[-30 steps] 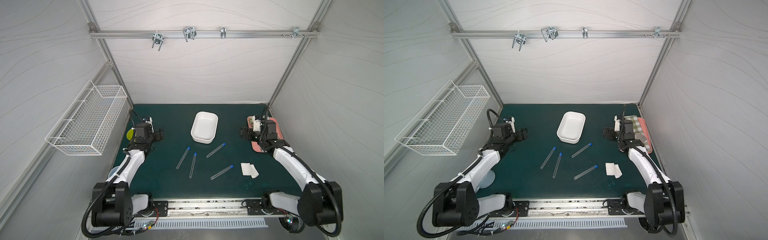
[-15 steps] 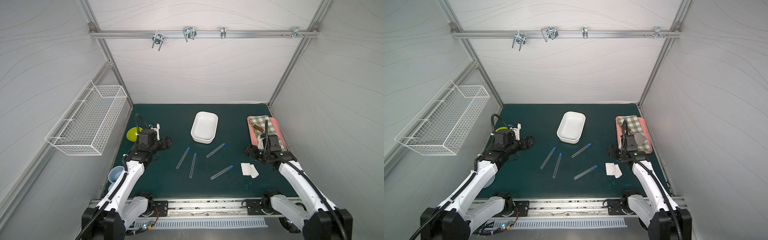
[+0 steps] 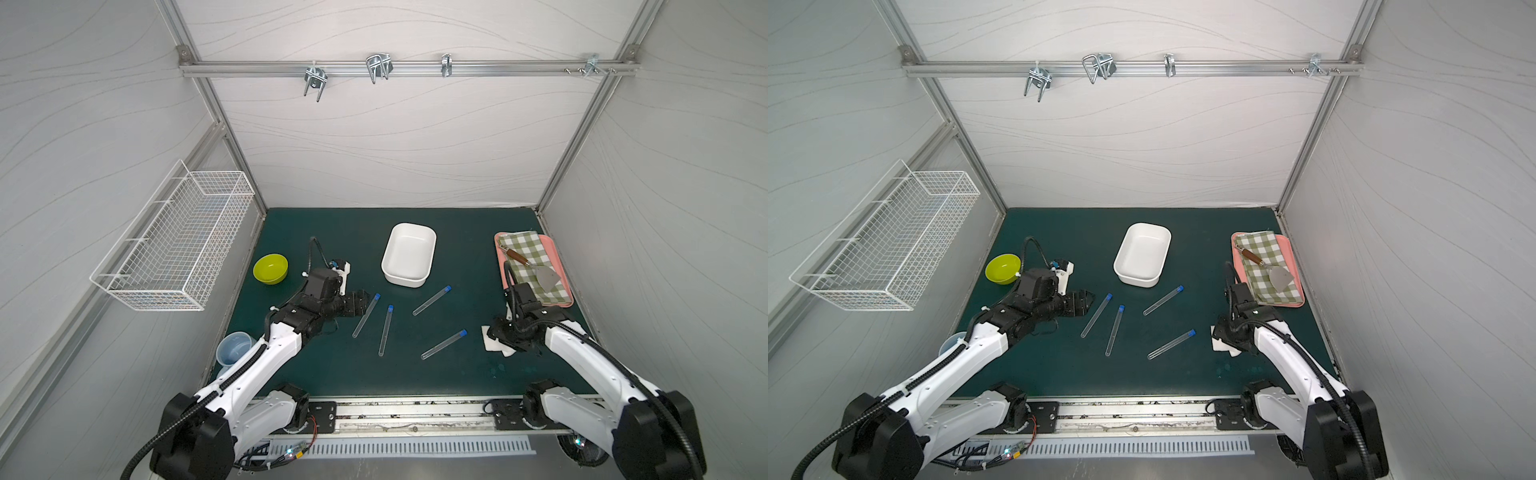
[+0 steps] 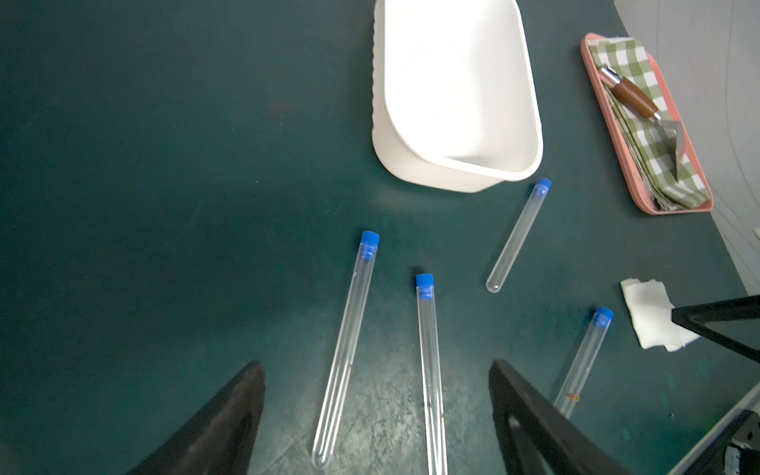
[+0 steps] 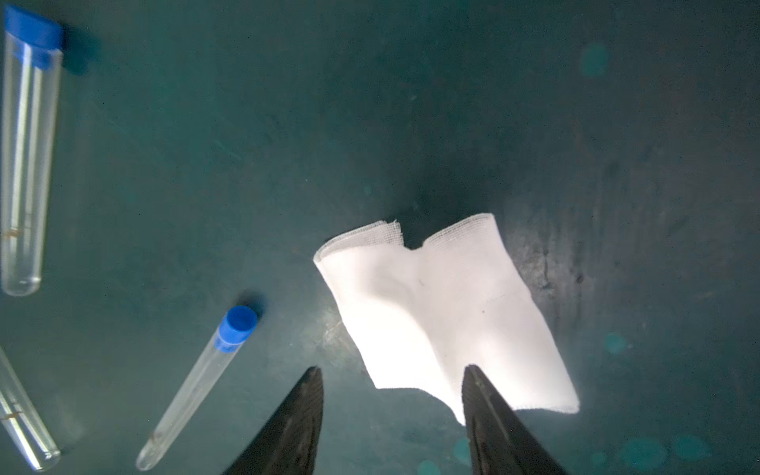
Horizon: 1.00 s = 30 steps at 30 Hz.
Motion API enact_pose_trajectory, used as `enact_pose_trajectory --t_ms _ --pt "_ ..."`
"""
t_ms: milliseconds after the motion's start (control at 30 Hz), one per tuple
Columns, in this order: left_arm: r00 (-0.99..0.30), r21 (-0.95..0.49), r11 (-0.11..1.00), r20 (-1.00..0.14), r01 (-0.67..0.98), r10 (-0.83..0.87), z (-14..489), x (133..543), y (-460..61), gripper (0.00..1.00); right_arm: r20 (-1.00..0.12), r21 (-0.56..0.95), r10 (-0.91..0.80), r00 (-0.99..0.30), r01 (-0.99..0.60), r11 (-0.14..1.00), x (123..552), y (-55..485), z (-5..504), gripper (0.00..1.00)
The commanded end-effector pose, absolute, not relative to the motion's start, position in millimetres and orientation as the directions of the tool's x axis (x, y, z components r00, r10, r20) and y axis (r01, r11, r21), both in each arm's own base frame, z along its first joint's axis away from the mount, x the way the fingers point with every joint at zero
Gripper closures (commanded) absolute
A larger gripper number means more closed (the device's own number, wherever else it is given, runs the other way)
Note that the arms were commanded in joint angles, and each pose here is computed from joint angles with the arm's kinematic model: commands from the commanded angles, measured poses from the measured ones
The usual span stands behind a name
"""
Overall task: Wipe the exteriors of test tubes
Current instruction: Pick up the cleaning item at the center of the board.
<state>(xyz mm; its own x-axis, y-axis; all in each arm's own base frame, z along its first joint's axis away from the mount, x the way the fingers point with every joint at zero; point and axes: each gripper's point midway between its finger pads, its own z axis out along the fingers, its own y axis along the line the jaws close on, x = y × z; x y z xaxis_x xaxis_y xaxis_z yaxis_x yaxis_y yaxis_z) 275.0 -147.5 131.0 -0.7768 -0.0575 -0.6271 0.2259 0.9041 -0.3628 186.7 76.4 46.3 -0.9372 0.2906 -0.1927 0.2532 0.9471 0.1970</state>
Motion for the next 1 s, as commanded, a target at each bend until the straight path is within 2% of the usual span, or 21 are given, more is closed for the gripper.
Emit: enact_pose_trajectory --t_ms 0,167,267,367,500,800,967 --pt "-0.773 -0.385 0.894 -0.630 0.229 -0.074 133 277 -158 0.14 -0.229 0.107 0.259 -0.938 0.240 0.965 186 77 52 0.46" --pt "-0.783 -0.387 0.889 -0.620 0.242 -0.057 127 274 -166 0.13 -0.214 0.067 0.231 -0.949 0.221 0.973 186 81 40 0.47" --pt "-0.783 -0.386 0.887 -0.620 0.253 -0.046 128 273 -170 0.13 -0.210 0.059 0.223 -0.952 0.216 0.975 191 82 36 0.51" --pt "-0.781 -0.380 0.886 -0.623 0.267 -0.032 128 272 -173 0.13 -0.202 0.048 0.213 -0.956 0.208 0.977 194 84 30 0.58" --pt "-0.786 -0.377 0.885 -0.618 0.273 -0.021 126 271 -176 0.13 -0.182 0.031 0.204 -0.962 0.201 0.979 194 84 20 0.71" --pt "-0.792 -0.374 0.881 -0.610 0.290 0.002 121 267 -184 0.12 -0.140 0.016 0.184 -0.973 0.184 0.983 195 89 7 0.72" --pt "-0.796 -0.370 0.879 -0.605 0.300 0.017 117 264 -189 0.12 -0.129 -0.012 0.159 -0.979 0.161 0.987 193 92 4 0.83"
